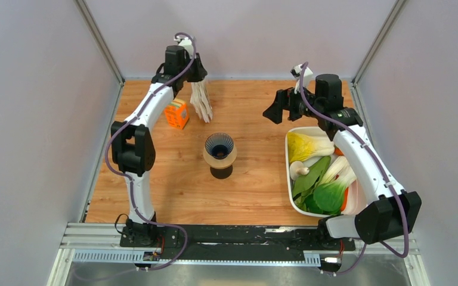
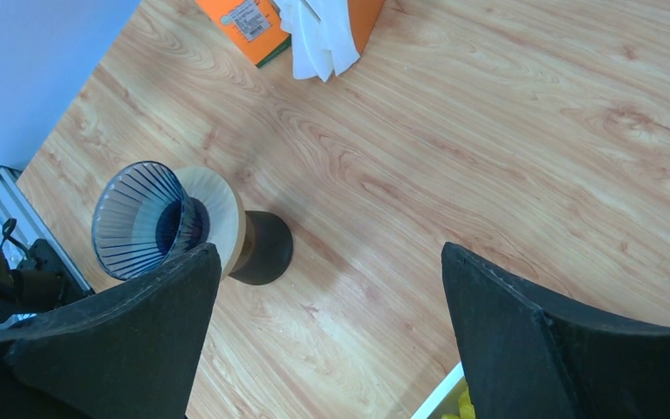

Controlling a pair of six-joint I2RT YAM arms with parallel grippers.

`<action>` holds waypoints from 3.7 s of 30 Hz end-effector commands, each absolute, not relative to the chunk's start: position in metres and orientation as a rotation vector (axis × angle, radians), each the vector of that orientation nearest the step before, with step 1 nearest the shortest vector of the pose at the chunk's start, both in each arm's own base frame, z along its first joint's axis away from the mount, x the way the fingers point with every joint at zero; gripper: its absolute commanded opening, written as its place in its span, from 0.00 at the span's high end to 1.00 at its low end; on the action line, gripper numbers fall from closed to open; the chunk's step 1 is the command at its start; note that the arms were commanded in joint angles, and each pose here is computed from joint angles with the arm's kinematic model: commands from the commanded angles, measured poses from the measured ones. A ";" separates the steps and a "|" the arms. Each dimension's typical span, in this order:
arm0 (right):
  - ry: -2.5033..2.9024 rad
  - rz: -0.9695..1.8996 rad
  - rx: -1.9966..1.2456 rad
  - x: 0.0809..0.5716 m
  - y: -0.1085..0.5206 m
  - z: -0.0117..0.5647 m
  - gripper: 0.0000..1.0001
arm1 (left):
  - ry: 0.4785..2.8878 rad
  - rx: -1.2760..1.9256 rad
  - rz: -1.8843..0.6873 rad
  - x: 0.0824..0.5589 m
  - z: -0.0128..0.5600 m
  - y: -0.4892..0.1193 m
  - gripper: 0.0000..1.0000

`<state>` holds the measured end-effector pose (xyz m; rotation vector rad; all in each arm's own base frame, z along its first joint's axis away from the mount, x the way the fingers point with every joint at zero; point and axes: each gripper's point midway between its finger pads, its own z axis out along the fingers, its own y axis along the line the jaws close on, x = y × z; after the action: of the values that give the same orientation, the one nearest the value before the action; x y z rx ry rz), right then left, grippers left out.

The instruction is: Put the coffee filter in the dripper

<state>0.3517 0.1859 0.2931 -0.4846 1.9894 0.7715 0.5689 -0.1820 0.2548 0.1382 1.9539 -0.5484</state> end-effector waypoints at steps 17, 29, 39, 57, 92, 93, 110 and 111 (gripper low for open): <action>1.956 0.753 -0.451 0.360 0.178 0.298 0.00 | 2.085 -0.035 -0.255 0.593 0.193 -0.171 0.74; 1.969 0.763 -0.448 0.363 0.179 0.293 0.00 | 2.119 -0.012 -0.291 0.593 0.175 -0.181 0.74; 1.967 0.767 -0.447 0.363 0.179 0.294 0.00 | 2.136 -0.020 -0.286 0.596 0.164 -0.183 0.75; 1.966 0.767 -0.440 0.364 0.177 0.295 0.00 | 2.160 -0.039 -0.272 0.599 0.153 -0.182 0.77; 1.979 0.780 -0.425 0.368 0.175 0.292 0.00 | 2.182 -0.072 -0.269 0.605 0.139 -0.184 0.93; 1.976 0.781 -0.427 0.368 0.175 0.293 0.00 | 2.178 -0.072 -0.272 0.605 0.142 -0.185 0.98; 1.947 0.804 -0.445 0.365 0.178 0.305 0.00 | 2.029 -0.024 -0.318 0.578 0.258 -0.186 1.00; 1.942 0.802 -0.448 0.365 0.178 0.307 0.00 | 2.020 -0.011 -0.324 0.573 0.266 -0.186 1.00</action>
<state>0.3613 0.1756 0.2795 -0.4314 2.0278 0.7866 0.5868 -0.1830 0.1720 -0.0503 2.1756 -0.2665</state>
